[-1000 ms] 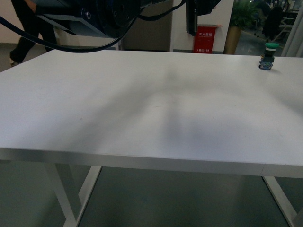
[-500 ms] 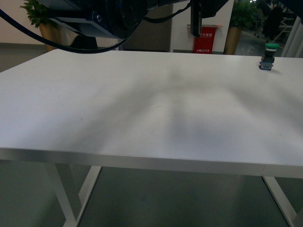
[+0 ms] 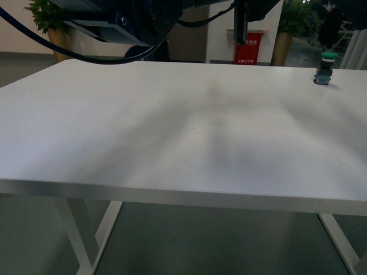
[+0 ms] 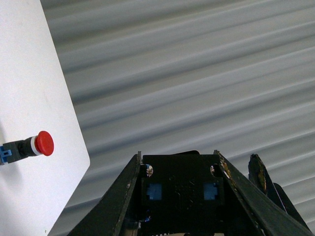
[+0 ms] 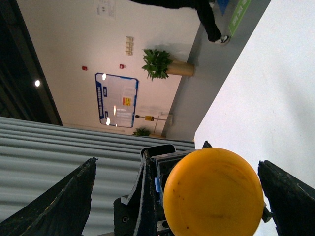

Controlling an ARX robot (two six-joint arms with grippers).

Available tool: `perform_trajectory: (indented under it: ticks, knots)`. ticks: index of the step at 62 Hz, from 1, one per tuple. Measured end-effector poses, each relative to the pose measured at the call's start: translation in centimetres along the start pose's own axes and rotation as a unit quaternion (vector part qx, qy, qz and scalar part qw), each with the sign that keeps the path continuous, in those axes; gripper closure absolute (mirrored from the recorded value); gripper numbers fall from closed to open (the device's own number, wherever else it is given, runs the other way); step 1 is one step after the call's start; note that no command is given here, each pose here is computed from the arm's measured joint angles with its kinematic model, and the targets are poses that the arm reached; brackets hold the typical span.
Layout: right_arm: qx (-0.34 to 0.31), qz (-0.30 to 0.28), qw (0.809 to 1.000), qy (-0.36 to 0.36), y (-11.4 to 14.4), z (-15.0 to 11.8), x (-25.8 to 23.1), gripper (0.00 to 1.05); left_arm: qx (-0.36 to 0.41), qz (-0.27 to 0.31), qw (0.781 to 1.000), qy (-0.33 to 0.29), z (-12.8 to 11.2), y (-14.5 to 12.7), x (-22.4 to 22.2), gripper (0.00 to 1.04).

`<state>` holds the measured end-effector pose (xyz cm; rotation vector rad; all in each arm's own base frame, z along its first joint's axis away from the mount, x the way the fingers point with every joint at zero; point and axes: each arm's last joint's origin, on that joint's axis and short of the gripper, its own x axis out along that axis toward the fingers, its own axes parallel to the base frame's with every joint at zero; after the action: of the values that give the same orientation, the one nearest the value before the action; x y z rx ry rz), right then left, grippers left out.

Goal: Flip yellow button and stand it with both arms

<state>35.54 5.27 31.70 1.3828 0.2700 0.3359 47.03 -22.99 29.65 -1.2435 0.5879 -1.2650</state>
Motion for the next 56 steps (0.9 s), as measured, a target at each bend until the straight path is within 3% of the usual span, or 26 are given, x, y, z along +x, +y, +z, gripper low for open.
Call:
perform_trajectory:
  ticks: [11,27,33,50,56]
  knots:
    - [-0.001,0.004,1.0,0.003,0.1,-0.37,0.22,0.09,0.0,0.0,1.0,0.0,0.1,0.11,0.1,0.68]
    - [-0.004,0.002,1.0,0.0,-0.1,-0.42,0.4,0.58,0.003,0.0,1.0,-0.001,0.34,-0.25,0.31,0.68]
    - [-0.005,0.005,1.0,-0.006,-0.1,-0.36,0.44,0.71,0.001,-0.002,1.0,-0.002,0.45,-0.3,0.41,0.69]
    - [-0.004,0.01,1.0,-0.018,-0.36,-0.21,0.42,0.73,-0.004,0.009,1.0,-0.006,0.57,-0.2,0.5,0.68]
    - [-0.005,0.009,1.0,-0.02,-0.67,-0.14,0.33,0.73,0.007,0.02,1.0,-0.005,0.74,0.04,0.13,0.51]
